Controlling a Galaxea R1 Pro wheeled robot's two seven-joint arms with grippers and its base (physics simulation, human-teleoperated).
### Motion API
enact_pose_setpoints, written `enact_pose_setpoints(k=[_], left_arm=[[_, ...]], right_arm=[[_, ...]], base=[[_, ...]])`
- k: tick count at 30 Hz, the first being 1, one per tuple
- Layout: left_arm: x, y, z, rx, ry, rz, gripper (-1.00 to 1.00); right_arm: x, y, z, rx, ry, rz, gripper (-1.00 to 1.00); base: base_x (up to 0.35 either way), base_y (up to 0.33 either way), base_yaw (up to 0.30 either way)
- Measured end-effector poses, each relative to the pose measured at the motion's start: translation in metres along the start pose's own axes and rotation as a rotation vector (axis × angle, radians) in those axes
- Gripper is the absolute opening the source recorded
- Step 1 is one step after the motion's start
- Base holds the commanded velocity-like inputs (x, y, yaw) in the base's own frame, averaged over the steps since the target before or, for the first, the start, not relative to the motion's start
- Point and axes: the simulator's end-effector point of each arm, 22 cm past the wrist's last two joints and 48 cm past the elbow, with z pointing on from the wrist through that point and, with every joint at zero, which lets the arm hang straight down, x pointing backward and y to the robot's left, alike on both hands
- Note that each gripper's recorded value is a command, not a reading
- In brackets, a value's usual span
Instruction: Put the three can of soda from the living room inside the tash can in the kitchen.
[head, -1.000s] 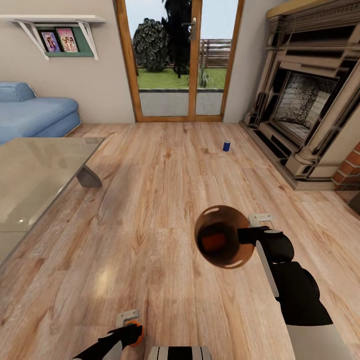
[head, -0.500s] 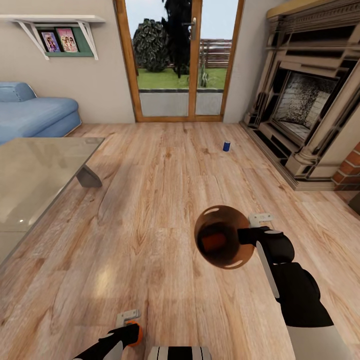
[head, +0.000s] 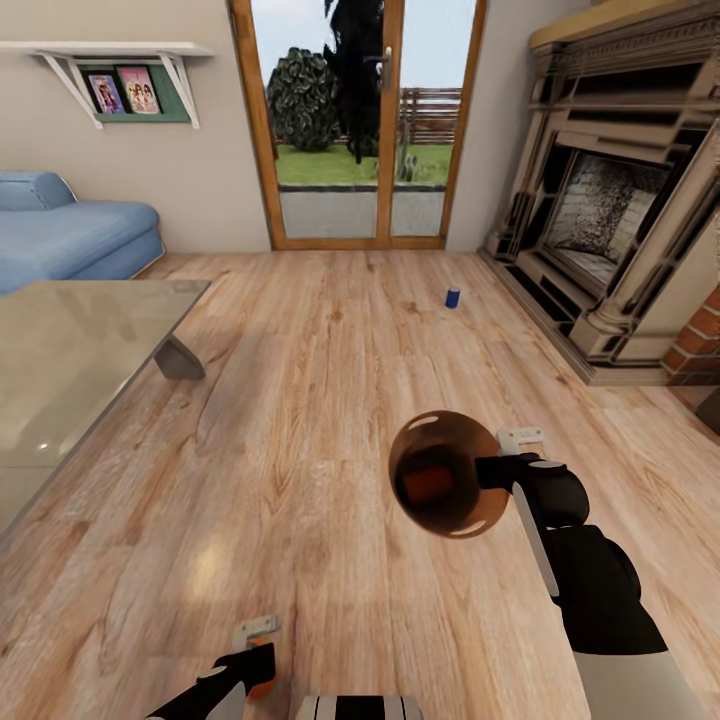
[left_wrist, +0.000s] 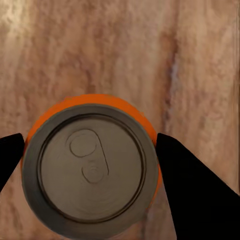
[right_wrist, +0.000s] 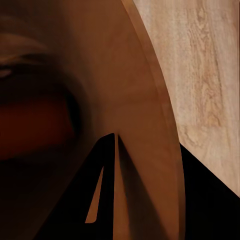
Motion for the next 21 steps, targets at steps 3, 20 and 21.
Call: enact_pose_setpoints(k=[3, 20, 21], left_arm=[[-0.007, -0.001, -0.003, 0.002, -0.015, 0.001, -1.00], [-0.041, -0.008, -0.021, 0.020, -0.088, 0.001, -1.00], [-0.042, -0.009, -0.022, 0.021, -0.091, 0.001, -1.00]], right_arm=[[-0.005, -0.001, -0.006, 0.000, -0.012, 0.002, -1.00], [-0.034, -0.008, -0.038, 0.008, -0.080, 0.010, -1.00], [-0.035, -0.008, -0.040, 0.007, -0.084, 0.011, -1.00]], base=[[0.000, 0.000, 0.000], [0.000, 0.000, 0.000], [0.000, 0.000, 0.000]])
